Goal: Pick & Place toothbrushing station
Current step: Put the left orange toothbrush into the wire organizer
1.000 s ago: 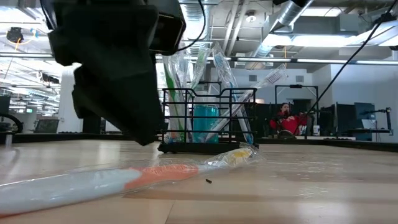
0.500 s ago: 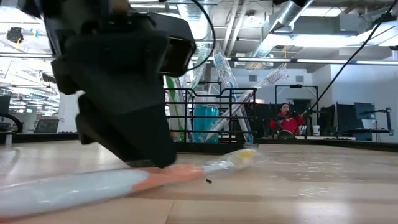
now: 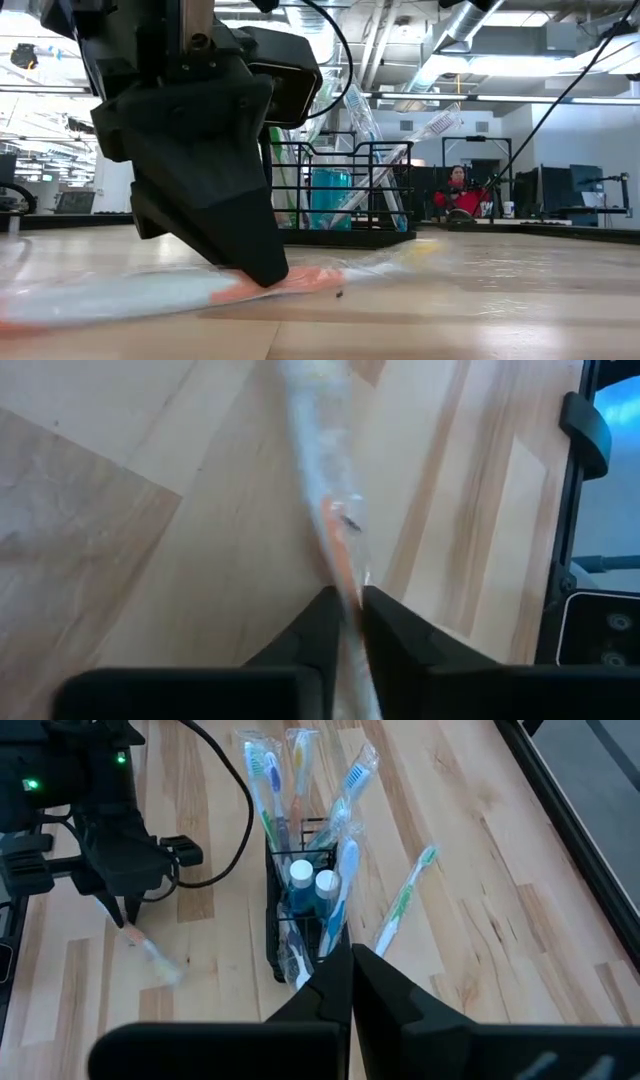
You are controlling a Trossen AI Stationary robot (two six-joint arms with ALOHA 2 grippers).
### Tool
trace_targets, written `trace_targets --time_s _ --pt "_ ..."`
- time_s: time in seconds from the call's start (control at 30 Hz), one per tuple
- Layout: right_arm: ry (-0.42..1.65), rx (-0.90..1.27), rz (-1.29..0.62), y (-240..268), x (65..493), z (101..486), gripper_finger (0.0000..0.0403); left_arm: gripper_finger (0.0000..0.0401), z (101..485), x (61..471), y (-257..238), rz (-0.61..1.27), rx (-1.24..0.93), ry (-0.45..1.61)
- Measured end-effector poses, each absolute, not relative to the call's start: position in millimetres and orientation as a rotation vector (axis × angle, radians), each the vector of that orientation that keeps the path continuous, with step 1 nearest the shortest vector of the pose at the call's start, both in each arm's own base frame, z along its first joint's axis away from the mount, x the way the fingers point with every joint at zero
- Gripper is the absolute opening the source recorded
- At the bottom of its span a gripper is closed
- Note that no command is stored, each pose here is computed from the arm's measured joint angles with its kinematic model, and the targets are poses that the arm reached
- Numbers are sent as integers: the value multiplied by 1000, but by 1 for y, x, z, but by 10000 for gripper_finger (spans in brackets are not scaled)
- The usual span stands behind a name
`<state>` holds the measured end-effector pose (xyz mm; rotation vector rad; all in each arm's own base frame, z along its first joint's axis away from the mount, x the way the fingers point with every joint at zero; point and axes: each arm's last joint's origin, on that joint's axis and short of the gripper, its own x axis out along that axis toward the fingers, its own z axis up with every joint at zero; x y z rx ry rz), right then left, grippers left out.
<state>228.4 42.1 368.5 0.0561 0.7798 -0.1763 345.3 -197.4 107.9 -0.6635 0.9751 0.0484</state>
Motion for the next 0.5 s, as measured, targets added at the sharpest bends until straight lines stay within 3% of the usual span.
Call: trace_targets --time_s 0.07,0.5 --pt "780 56 -176 42 228 368 0 13 110 345 -198 42 -665 970" --pt "780 56 -177 42 228 368 0 2 119 343 -195 63 -605 920"
